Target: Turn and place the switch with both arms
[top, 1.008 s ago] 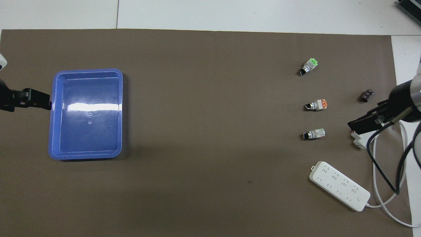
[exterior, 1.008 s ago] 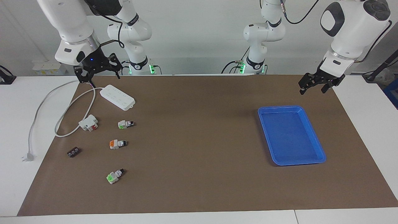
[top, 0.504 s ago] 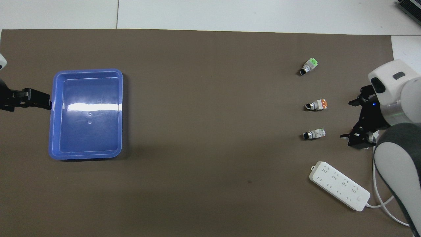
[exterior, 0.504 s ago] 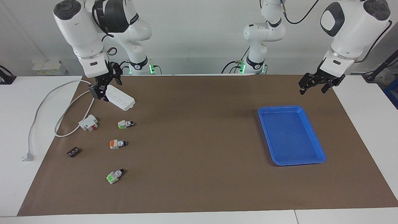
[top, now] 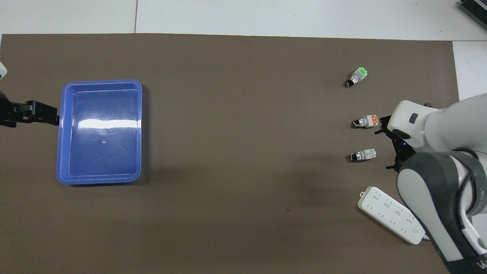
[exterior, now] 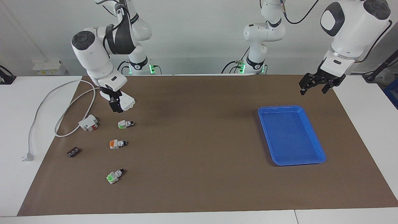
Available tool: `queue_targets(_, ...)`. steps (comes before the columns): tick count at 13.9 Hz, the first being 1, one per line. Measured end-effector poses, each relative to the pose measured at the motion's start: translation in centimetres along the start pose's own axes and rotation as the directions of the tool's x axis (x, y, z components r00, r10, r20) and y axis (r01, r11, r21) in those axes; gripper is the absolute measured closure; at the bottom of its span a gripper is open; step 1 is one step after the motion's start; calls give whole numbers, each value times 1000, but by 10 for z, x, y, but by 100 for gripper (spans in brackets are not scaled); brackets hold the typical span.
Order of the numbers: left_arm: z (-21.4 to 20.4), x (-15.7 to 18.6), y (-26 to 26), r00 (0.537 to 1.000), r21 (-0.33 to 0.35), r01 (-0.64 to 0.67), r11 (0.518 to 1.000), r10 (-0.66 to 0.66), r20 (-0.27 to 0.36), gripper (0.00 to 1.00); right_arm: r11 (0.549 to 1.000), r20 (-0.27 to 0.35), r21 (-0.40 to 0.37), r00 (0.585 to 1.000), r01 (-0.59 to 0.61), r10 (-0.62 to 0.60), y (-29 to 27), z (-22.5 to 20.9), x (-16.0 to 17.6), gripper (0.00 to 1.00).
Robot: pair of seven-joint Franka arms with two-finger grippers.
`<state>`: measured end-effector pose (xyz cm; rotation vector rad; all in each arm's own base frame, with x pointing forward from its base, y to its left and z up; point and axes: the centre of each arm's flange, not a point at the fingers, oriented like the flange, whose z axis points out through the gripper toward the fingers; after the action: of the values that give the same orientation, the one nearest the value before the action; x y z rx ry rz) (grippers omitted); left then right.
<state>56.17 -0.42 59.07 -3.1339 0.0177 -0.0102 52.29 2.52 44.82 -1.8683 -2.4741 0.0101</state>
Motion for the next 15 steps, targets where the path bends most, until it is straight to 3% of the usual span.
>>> queue_targets(4, 0, 0, 0, 1000, 0, 0, 1000, 0, 0, 0, 998, -98, -2, 993, 63, -63, -6, 51, -33, 0)
queue_targets(7, 1, 0, 0, 1000, 0, 0, 1000, 0, 1, 0, 999, -145, 9, 989, 43, -41, -7, 83, -52, 0)
queue_targets(15, 4, -1, 2, 1000, 0, -4, 1000, 4, -2, 0, 997, -230, -45, 971, 57, -65, -19, 142, -79, 4)
